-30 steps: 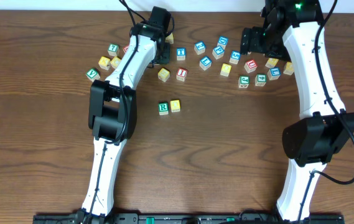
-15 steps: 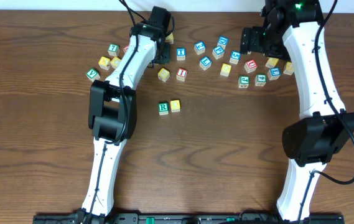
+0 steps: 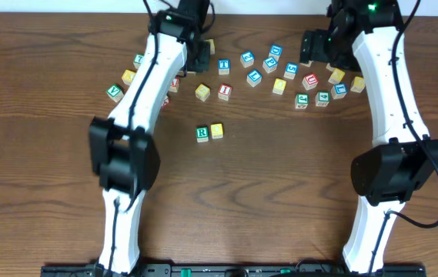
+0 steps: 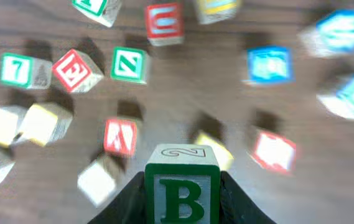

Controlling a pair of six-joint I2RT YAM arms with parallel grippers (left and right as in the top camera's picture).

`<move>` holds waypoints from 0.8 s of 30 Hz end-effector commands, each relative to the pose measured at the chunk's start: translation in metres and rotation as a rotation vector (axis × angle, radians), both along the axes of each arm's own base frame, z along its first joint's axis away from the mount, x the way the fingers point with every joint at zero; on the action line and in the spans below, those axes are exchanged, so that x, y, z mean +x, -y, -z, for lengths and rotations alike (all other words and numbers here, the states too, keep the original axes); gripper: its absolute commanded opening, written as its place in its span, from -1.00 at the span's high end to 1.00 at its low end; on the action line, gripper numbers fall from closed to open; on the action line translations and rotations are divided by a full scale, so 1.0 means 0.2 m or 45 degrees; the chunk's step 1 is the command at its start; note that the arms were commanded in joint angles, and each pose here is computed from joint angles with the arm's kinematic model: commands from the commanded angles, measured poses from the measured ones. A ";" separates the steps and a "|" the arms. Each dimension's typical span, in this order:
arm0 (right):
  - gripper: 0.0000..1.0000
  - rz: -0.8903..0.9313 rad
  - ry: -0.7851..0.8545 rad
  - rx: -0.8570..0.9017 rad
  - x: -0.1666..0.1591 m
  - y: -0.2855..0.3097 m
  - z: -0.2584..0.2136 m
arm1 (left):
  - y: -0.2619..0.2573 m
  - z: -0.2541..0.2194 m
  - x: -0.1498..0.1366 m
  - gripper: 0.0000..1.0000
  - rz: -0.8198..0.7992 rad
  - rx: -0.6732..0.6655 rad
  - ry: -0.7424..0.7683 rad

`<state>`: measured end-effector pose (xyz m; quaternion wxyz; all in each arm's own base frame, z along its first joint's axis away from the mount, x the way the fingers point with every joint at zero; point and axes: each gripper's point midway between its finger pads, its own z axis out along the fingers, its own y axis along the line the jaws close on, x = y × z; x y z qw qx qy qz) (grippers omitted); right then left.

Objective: Spell out ROBOT
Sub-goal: 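Carry the green B block with left gripper toward the R-O row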

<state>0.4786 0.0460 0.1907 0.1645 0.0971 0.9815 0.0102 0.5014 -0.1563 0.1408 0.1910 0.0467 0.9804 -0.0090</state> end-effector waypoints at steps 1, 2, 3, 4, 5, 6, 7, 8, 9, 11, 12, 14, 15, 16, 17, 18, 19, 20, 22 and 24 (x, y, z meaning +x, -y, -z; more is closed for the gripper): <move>-0.88 0.050 0.013 -0.035 0.02 0.12 -0.01 | 0.16 -0.22 -0.19 0.44 0.105 -0.048 0.009; -0.88 0.059 0.011 -0.035 0.02 0.14 -0.01 | 0.19 -0.23 -0.24 0.45 0.092 -0.052 -0.016; -0.88 0.072 0.008 -0.037 0.02 0.17 -0.01 | 0.21 -0.24 -0.29 0.44 0.064 -0.060 -0.047; -0.88 0.084 0.003 -0.040 0.01 0.19 -0.01 | 0.22 -0.23 -0.34 0.44 0.033 -0.064 -0.081; -0.88 0.097 -0.004 -0.041 0.01 0.22 0.00 | 0.24 -0.23 -0.39 0.44 -0.002 -0.066 -0.121; -0.88 0.101 -0.009 -0.043 0.00 0.24 0.00 | 0.26 -0.22 -0.44 0.44 -0.026 -0.062 -0.156; -0.88 0.110 -0.015 -0.045 0.00 0.27 0.00 | 0.27 -0.21 -0.48 0.44 -0.040 -0.054 -0.189; -0.88 0.126 -0.020 -0.045 -0.01 0.29 0.00 | 0.30 -0.19 -0.53 0.44 -0.042 -0.041 -0.222; -0.87 0.138 -0.023 -0.044 -0.01 0.32 0.00 | 0.32 -0.18 -0.56 0.44 -0.035 -0.030 -0.244; -0.88 0.166 -0.031 -0.044 -0.02 0.37 0.00 | 0.39 -0.15 -0.63 0.44 0.014 -0.005 -0.276; -0.88 0.174 -0.032 -0.044 -0.02 0.38 0.00 | 0.42 -0.14 -0.64 0.44 0.031 0.001 -0.283; -0.86 0.186 -0.042 -0.047 -0.03 0.42 0.01 | 0.47 -0.09 -0.67 0.44 0.035 0.011 -0.296; -0.85 0.192 -0.045 -0.049 -0.03 0.43 0.01 | 0.49 -0.07 -0.68 0.45 0.030 0.015 -0.305; -0.85 0.199 -0.050 -0.052 -0.04 0.45 0.01 | 0.51 -0.04 -0.69 0.45 0.030 0.020 -0.315; -0.84 0.206 -0.055 -0.052 -0.05 0.46 0.01 | 0.52 -0.02 -0.70 0.44 0.032 0.026 -0.321; -0.84 0.212 -0.060 -0.052 -0.05 0.47 0.01 | 0.53 0.02 -0.70 0.44 0.027 0.036 -0.323; -0.84 0.219 -0.063 -0.051 -0.06 0.48 0.01 | 0.54 0.05 -0.70 0.44 0.026 0.042 -0.325; -0.84 0.223 -0.067 -0.051 -0.06 0.49 0.01 | 0.54 0.10 -0.70 0.44 0.022 0.043 -0.329; -0.84 0.226 -0.069 -0.051 -0.06 0.50 0.01 | 0.54 0.16 -0.69 0.44 -0.003 0.043 -0.335; -0.85 0.226 -0.072 -0.051 -0.07 0.50 0.01 | 0.54 0.23 -0.69 0.44 -0.010 0.042 -0.337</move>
